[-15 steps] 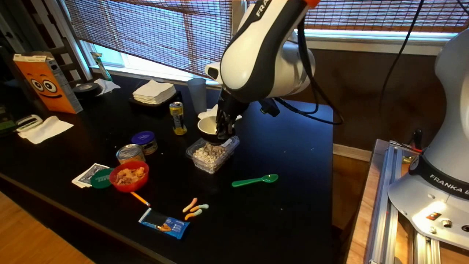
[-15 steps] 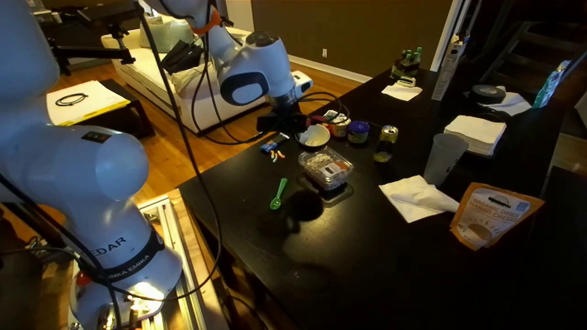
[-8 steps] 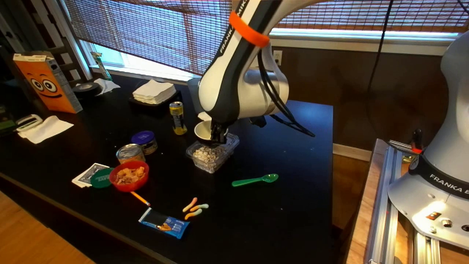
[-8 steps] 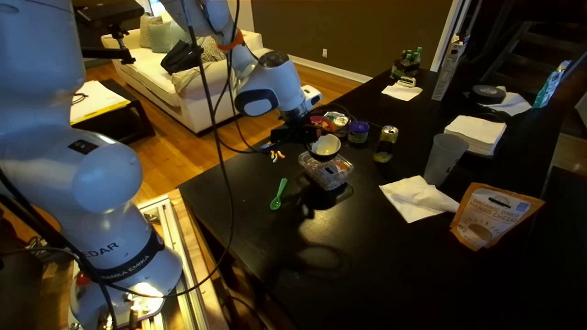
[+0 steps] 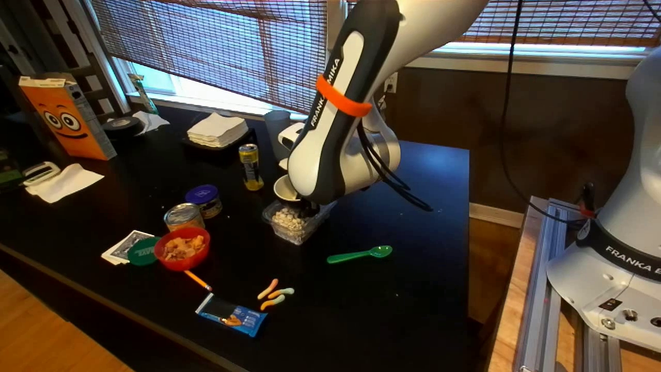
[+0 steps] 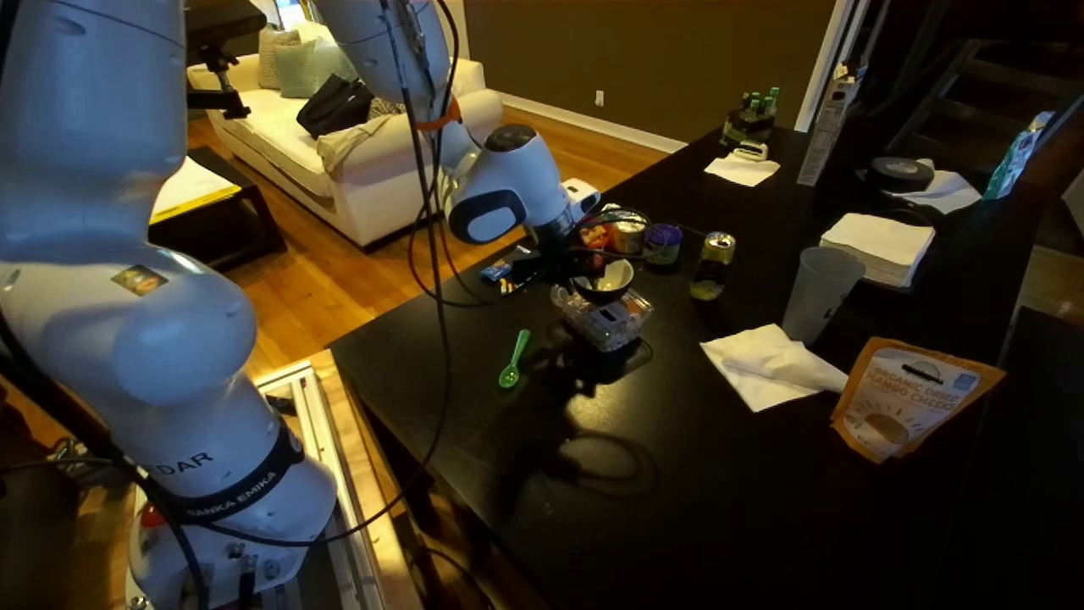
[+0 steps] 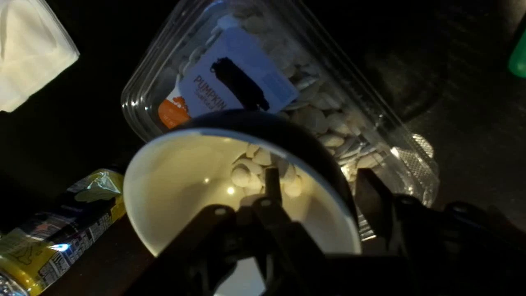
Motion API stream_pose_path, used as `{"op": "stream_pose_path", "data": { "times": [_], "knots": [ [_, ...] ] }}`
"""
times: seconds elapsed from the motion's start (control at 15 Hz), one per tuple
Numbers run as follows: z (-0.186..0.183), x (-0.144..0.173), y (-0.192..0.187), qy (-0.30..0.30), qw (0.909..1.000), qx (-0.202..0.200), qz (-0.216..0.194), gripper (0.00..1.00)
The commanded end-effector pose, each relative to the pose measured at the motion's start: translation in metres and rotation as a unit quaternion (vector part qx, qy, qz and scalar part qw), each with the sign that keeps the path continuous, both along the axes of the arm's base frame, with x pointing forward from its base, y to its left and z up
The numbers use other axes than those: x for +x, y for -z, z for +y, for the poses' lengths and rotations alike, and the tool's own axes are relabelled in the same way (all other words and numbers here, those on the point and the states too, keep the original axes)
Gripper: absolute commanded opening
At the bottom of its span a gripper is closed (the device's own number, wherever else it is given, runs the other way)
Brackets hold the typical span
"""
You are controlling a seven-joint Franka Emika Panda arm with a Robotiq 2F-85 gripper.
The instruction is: Pour the contents in the black bowl into the clear bowl on the left.
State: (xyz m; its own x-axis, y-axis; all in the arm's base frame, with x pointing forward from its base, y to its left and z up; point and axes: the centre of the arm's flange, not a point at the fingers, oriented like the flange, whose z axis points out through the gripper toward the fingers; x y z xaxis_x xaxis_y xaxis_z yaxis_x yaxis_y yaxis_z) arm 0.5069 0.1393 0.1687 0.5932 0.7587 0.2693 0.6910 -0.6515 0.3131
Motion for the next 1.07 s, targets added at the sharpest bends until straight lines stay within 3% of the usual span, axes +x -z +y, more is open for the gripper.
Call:
{"op": "stream_pose_path", "data": {
  "times": [0.0,0.2,0.47,0.67,1.0],
  "knots": [
    [0.006,-0.02,-0.023,-0.008,0.9996,-0.014,-0.024,0.82],
    [0.011,-0.04,-0.044,-0.011,0.9988,-0.022,-0.042,0.99],
    [0.014,-0.069,-0.07,-0.005,0.9988,-0.021,-0.044,1.0],
    [0.014,-0.098,-0.096,-0.002,0.999,0.01,-0.043,1.0],
    [0.005,-0.151,-0.122,0.002,0.998,0.063,0.006,1.0]
  ]
}}
